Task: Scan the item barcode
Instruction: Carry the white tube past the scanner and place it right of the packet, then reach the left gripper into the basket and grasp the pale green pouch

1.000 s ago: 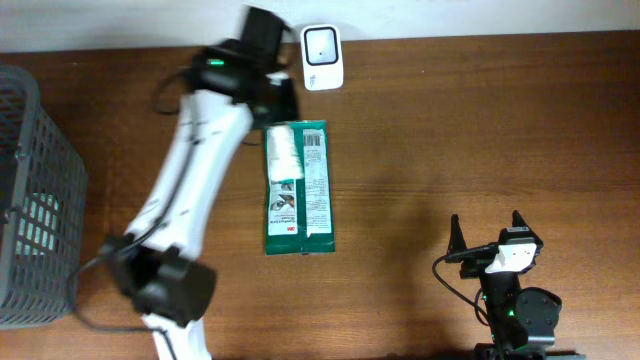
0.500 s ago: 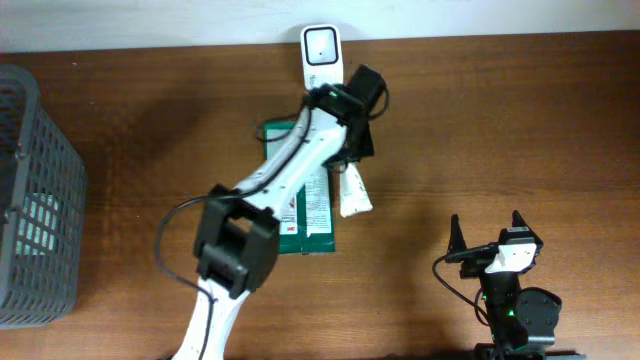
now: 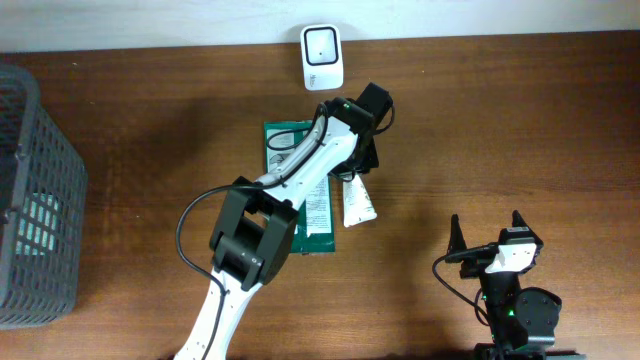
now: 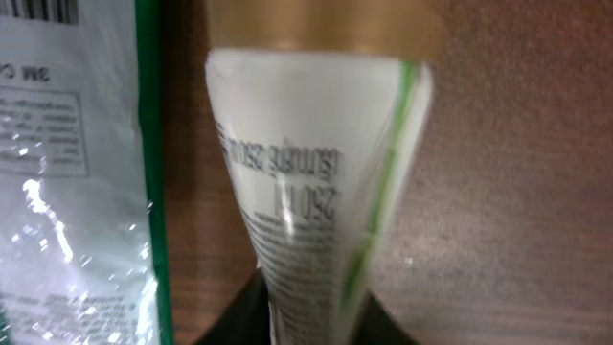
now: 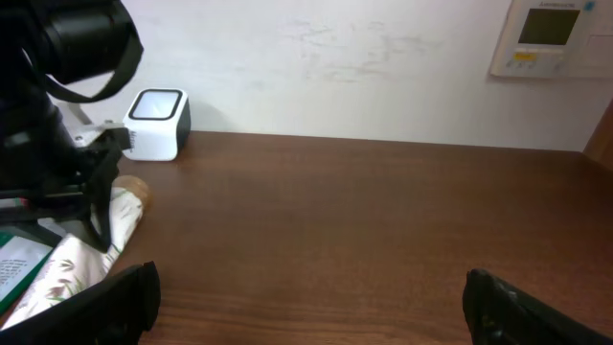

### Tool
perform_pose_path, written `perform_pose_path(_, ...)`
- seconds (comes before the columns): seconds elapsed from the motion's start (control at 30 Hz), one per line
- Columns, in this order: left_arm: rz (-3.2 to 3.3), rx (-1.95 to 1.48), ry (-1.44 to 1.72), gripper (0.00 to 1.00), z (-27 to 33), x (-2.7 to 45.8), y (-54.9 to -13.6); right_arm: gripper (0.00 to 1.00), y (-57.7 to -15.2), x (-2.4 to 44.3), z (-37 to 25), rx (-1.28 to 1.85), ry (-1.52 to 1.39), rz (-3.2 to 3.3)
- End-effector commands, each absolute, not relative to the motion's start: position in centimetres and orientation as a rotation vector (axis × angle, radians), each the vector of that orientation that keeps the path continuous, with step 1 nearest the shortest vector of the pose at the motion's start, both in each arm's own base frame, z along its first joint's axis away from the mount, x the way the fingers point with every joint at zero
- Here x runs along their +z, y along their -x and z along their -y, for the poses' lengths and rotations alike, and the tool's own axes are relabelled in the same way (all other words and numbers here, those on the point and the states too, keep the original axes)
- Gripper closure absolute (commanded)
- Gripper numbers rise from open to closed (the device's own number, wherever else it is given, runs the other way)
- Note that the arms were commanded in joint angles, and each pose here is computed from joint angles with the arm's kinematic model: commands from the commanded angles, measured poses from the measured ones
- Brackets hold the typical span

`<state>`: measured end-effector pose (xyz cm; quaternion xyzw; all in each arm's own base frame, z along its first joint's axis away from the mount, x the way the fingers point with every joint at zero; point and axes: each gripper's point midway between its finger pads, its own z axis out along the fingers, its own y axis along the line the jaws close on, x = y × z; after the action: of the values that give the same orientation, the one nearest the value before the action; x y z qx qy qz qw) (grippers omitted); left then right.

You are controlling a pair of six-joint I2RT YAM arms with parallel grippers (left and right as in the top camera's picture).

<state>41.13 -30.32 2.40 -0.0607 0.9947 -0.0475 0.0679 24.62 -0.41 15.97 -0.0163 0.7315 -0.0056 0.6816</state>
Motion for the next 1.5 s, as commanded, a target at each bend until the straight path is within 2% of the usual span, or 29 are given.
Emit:
perform_pose_path(0.0, -3.001, -0.129, 0.126, 0.46, 30.9, 1.0, -41.1, 0.02, -24.6, 15.6, 0.3, -0.012, 0.047, -1.647)
perform_pose_path(0.07, -2.993, -0.178, 0.016, 0.27, 32.1, 1.1, -41.0, 0.02, -24.6, 15.6, 0.3, -0.012, 0.047, -1.647)
perform_pose_path(0.1, -2.99, -0.209, -0.027, 0.24, 32.8, 1.2, -40.9, 0.02, -24.6, 15.6, 0.3, -0.012, 0.047, -1.647)
perform_pose_path(0.27, -2.937, -0.27, -0.13, 0.18, 34.1, 3.4, -41.8, 0.02, -24.6, 15.6, 0.3, -0.012, 0.047, -1.647)
perform_pose_path(0.3, -2.91, -0.288, -0.158, 0.13, 34.4, 4.6, -42.3, 0.02, -24.6, 15.6, 0.3, -0.012, 0.047, -1.647)
perform_pose_path(0.47, -2.719, -0.391, -0.281, 0.01, 35.6, 13.3, -44.6, 0.01, -24.6, 15.6, 0.3, -0.012, 0.047, -1.647)
perform_pose_path(0.6, -2.547, -0.397, -0.28, 0.01, 33.5, 21.8, -46.3, 0.02, -24.6, 15.6, 0.3, -0.012, 0.047, -1.647)
perform_pose_path(0.67, -2.474, -0.339, -0.247, 0.01, 30.4, 26.1, -46.9, 0.01, -24.6, 15.6, 0.3, -0.012, 0.047, -1.647)
perform_pose_path(0.87, -2.328, -0.083, 0.077, 0.01, 14.1, 37.2, -45.8, 0.02, -24.6, 15.6, 0.3, -0.012, 0.047, -1.647)
perform_pose_path(1.03, -2.227, 0.059, 0.395, 0.04, 0.6, 42.0, -42.7, 0.02, -24.6, 15.6, 0.3, -0.012, 0.047, -1.647)
perform_pose_path(1.13, -2.181, 0.145, 0.607, 0.04, -6.9, 43.0, -39.9, 0.02, -24.6, 15.6, 0.3, -0.012, 0.047, -1.647)
perform_pose_path(1.27, -2.128, 0.242, 0.999, 0.02, -16.6, 41.5, -35.7, 0.02, -24.6, 15.6, 0.3, -0.012, 0.047, -1.647)
perform_pose_path(1.47, -2.133, 0.189, 1.285, 0.02, -24.6, 37.5, -32.7, 0.02, -24.6, 15.6, 0.3, -0.012, 0.047, -1.647)
